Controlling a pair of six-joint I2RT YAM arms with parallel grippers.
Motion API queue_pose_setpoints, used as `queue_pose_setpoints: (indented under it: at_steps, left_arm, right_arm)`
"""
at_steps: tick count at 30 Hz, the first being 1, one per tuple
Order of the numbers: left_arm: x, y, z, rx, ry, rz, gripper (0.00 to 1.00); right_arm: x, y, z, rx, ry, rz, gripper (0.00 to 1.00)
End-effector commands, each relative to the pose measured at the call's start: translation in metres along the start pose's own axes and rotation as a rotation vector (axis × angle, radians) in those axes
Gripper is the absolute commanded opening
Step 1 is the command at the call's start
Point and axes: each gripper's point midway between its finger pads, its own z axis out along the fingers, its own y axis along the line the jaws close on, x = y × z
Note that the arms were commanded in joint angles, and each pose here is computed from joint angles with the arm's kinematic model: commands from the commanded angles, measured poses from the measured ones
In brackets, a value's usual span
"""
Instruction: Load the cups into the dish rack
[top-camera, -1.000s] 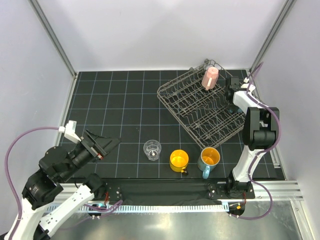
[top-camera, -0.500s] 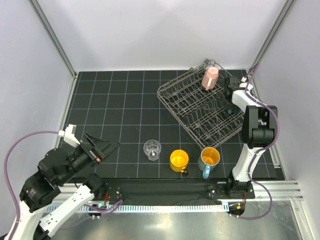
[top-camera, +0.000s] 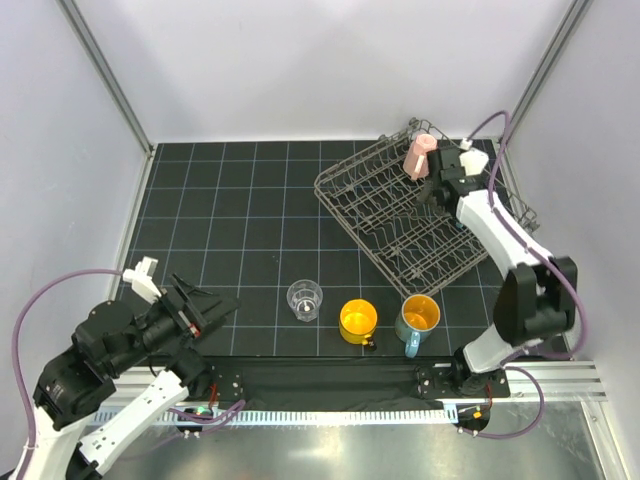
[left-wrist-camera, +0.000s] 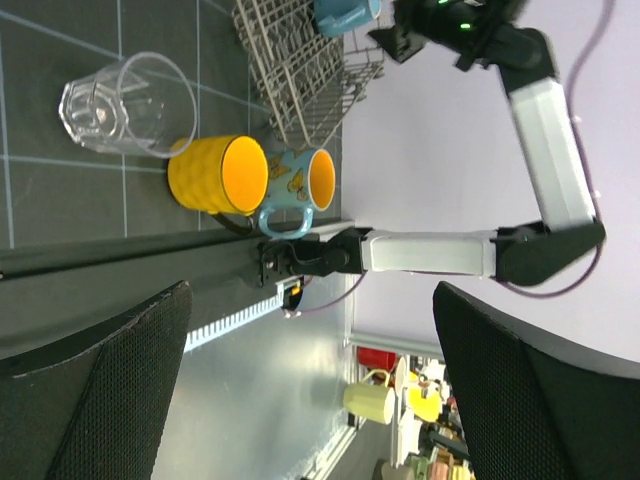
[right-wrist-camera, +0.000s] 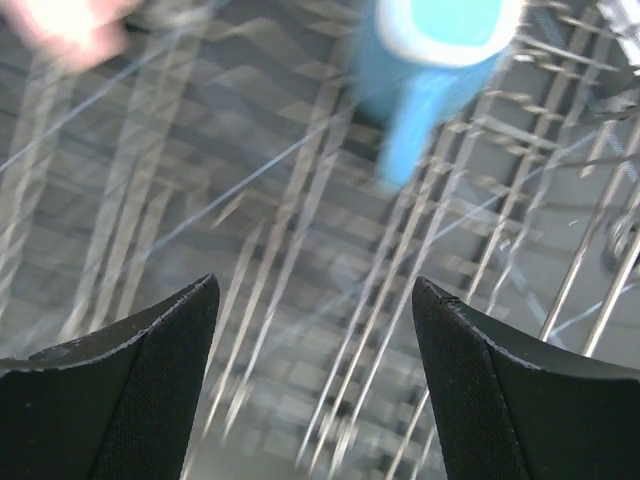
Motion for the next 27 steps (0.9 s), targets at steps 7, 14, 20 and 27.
queue_pose_setpoints:
  at_steps: [7,14,20,27]
  left_arm:
    - [0.022,0.011,0.032,-0.019,0.121,-0.075,0.96]
    - [0.032,0.029,0.068,-0.09,0.186,-0.058,0.91]
    - [0.029,0.044,0.092,-0.168,0.179,-0.046,0.79]
    - [0.036,0.037,0.123,-0.189,0.219,-0.001,0.78]
  right_arm:
    - [0.083,0.077,-0.152,-0.44,0.013,-0.448,0.77]
    - [0.147,0.066,-0.223,-0.589,0.004,-0.699,0.75]
    - [0.171,0.043,-0.225,-0.629,0.014,-0.678,0.75]
    - [0.107,-0.007,-0.217,-0.439,-0.203,-0.397,0.72]
